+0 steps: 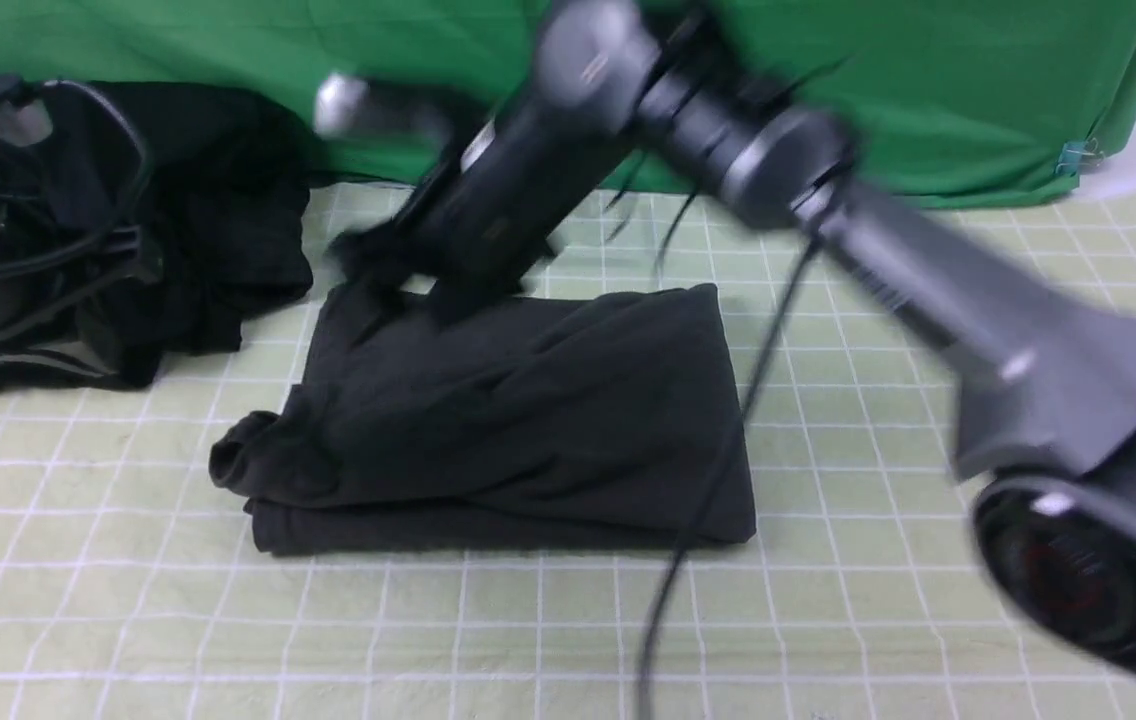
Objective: Fold a long-sleeved shirt over a green coffee tablecloth.
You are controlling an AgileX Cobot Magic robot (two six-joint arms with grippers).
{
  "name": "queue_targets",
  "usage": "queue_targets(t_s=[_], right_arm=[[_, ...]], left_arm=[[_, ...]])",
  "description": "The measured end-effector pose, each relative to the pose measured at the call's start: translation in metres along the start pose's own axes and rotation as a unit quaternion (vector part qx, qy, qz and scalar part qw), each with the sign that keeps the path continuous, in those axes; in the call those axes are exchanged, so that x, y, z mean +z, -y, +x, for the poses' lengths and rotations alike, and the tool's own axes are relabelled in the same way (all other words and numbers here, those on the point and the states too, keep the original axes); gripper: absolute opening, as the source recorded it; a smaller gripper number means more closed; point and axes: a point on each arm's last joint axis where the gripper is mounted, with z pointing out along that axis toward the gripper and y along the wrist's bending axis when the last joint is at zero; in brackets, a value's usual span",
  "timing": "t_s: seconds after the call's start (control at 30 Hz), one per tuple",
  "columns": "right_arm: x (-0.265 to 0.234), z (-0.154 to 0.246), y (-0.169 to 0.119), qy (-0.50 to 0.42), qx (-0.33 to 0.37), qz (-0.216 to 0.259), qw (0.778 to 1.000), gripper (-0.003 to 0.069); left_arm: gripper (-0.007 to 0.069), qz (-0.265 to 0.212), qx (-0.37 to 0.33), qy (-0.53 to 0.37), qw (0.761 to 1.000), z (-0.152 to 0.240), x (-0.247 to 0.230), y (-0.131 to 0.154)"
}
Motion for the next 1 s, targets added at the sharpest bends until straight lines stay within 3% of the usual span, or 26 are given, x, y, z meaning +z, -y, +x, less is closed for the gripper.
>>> queue_targets(t_s=[0.07,0.13,0.2,0.27,0.4,0.5,0.7,0.83,0.93,0.97,1.0], right_arm=[[-0.023,-0.007,0.014,0.018,-0.007,0.036,0.999,0.0398],[-0.063,-0.015,0.034,0.046,-0.003,0.074,0.996,0.0179],[-0.081,-0.013,0.043,0.048,-0.003,0.089,0.995,0.0071],[-0.090,-0.007,0.044,0.036,-0.010,0.098,0.995,0.0031],[-0.095,0.011,0.044,-0.003,-0.024,0.100,0.995,0.0014],[-0.089,0.031,0.047,-0.047,-0.031,0.101,0.993,0.0014],[-0.078,0.043,0.054,-0.078,-0.025,0.101,0.992,0.0014],[-0.077,0.043,0.054,-0.077,-0.026,0.101,0.992,0.0014],[-0.076,0.044,0.054,-0.076,-0.026,0.101,0.992,0.0014],[-0.076,0.044,0.054,-0.077,-0.026,0.101,0.992,0.0014],[-0.076,0.044,0.054,-0.077,-0.026,0.101,0.992,0.0014]], left_arm=[[-0.0003,0.025,0.003,0.004,1.000,-0.001,0.000,0.005],[-0.0003,0.053,0.015,0.006,0.998,-0.001,0.003,0.015],[-0.0002,0.059,0.027,-0.001,0.998,-0.001,0.011,0.022],[0.0007,0.059,0.038,-0.015,0.997,0.001,0.022,0.028],[0.0059,0.054,0.050,-0.027,0.997,0.000,0.043,0.033],[0.0188,0.047,0.045,-0.015,0.998,-0.005,0.066,0.032],[0.0363,0.048,0.025,-0.040,0.998,-0.003,0.101,0.028],[0.0365,0.056,0.009,-0.054,0.997,-0.001,0.113,0.028],[0.0308,0.055,0.007,-0.064,0.996,0.001,0.120,0.027],[0.0232,0.055,0.006,-0.072,0.996,0.003,0.124,0.027],[0.0221,0.055,0.006,-0.073,0.996,0.003,0.124,0.027]])
